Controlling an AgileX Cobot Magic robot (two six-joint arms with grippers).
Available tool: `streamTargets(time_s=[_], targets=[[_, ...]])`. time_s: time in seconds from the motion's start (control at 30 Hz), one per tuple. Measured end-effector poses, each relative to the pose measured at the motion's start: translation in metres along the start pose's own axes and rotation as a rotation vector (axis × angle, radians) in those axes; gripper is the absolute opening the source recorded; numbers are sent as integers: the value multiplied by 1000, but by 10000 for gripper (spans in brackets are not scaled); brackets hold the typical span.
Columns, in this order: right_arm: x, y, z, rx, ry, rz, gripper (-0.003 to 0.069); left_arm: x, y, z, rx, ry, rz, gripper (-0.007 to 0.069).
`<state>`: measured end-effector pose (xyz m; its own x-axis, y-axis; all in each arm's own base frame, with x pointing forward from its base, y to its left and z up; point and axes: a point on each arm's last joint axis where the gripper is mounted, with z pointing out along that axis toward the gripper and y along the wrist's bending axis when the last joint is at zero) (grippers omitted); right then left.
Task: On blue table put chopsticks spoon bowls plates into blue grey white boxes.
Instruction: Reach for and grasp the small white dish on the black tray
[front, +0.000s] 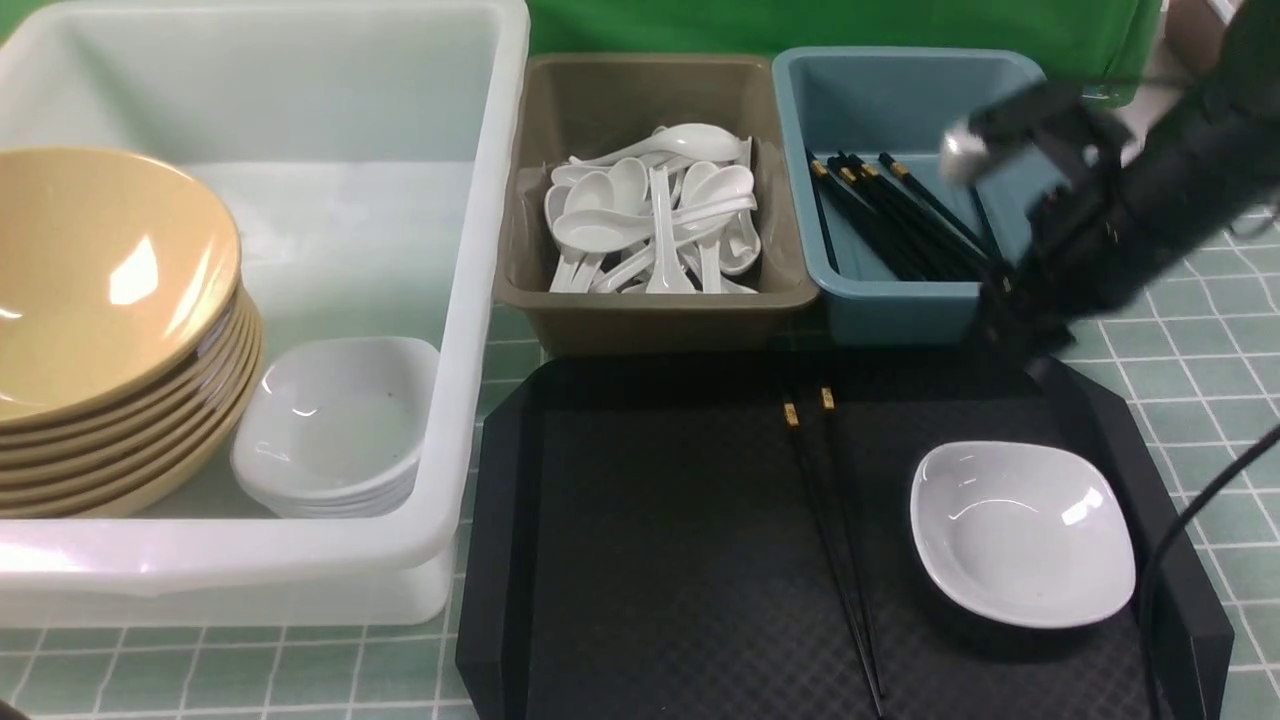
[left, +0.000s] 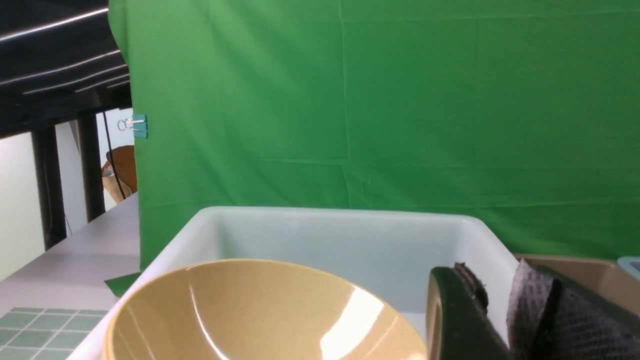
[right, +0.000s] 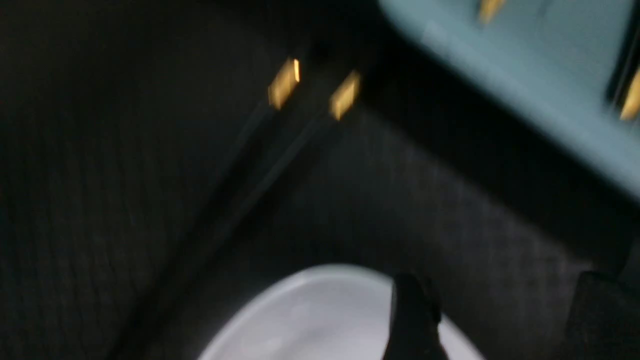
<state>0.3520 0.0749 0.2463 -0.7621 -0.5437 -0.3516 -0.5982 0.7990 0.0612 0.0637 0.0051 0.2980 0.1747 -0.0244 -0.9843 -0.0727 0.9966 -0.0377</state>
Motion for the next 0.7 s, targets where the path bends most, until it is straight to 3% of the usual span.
streamTargets(time_s=[0.2, 0.37, 0.6, 0.7], targets=[[34, 1, 38, 2, 126, -88, 436, 10, 6, 1, -56, -24, -87, 130], [38, -4, 53, 29, 144, -109, 434, 11, 6, 1, -64, -29, -107, 130], [41, -4, 62, -3, 183, -55, 347, 10, 7, 1, -65, -31, -109, 130], [36, -5, 58, -10, 196, 7, 343, 10, 7, 1, -65, -31, -109, 130]])
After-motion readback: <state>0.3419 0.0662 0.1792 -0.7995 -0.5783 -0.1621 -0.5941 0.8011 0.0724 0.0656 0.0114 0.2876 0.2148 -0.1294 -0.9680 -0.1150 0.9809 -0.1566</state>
